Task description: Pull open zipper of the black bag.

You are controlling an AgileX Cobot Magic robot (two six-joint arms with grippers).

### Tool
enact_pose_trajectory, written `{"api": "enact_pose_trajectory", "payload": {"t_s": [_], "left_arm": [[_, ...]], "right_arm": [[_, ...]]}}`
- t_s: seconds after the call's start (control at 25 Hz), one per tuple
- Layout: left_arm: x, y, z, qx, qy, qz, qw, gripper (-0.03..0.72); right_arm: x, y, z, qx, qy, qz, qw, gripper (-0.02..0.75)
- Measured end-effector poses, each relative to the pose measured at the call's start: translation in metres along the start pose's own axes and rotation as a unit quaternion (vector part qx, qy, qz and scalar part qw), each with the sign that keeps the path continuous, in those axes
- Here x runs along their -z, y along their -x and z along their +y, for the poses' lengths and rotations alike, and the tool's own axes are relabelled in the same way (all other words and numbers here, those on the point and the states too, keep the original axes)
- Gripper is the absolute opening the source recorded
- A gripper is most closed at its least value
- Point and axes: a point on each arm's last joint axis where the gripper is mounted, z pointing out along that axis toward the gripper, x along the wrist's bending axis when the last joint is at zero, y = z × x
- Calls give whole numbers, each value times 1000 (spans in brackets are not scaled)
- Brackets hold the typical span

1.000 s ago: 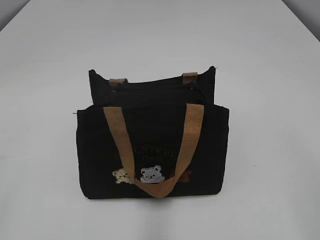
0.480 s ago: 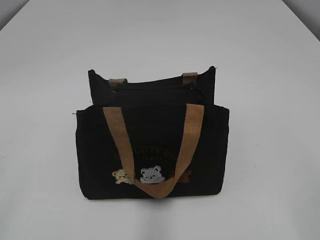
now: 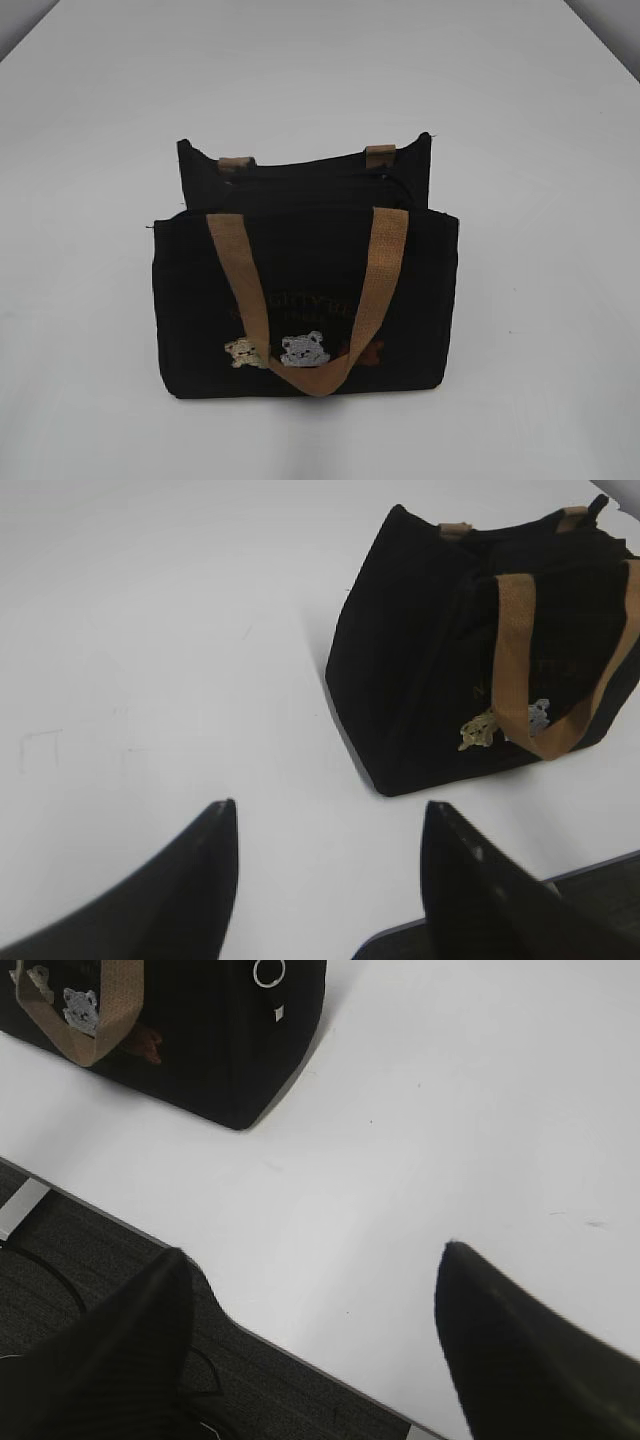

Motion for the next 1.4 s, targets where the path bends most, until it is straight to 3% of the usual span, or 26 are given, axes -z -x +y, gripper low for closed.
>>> {"api": "enact_pose_trajectory", "payload": {"t_s": [0.24,0.52,0.64,0.92,1.4], "left_arm": [[0,0,0,3,1,7,1000,397],[-2,2,1,48,5,104,993,339],[-3,2,1,57,5,125,991,312],[-3,2,1,55,5,119,991,271],[-3,2,1,55,5,119,991,249]], "right_arm": [[0,0,0,-5,1,-6,1000,581],[-2,3,1,-72,-4,-100,992,581],[-2,3,1,-88,-4,-123,989,581],[9,-3,-6,-83,41,-140,986,580],[9,-3,-6,-83,43,-141,986,580]]}}
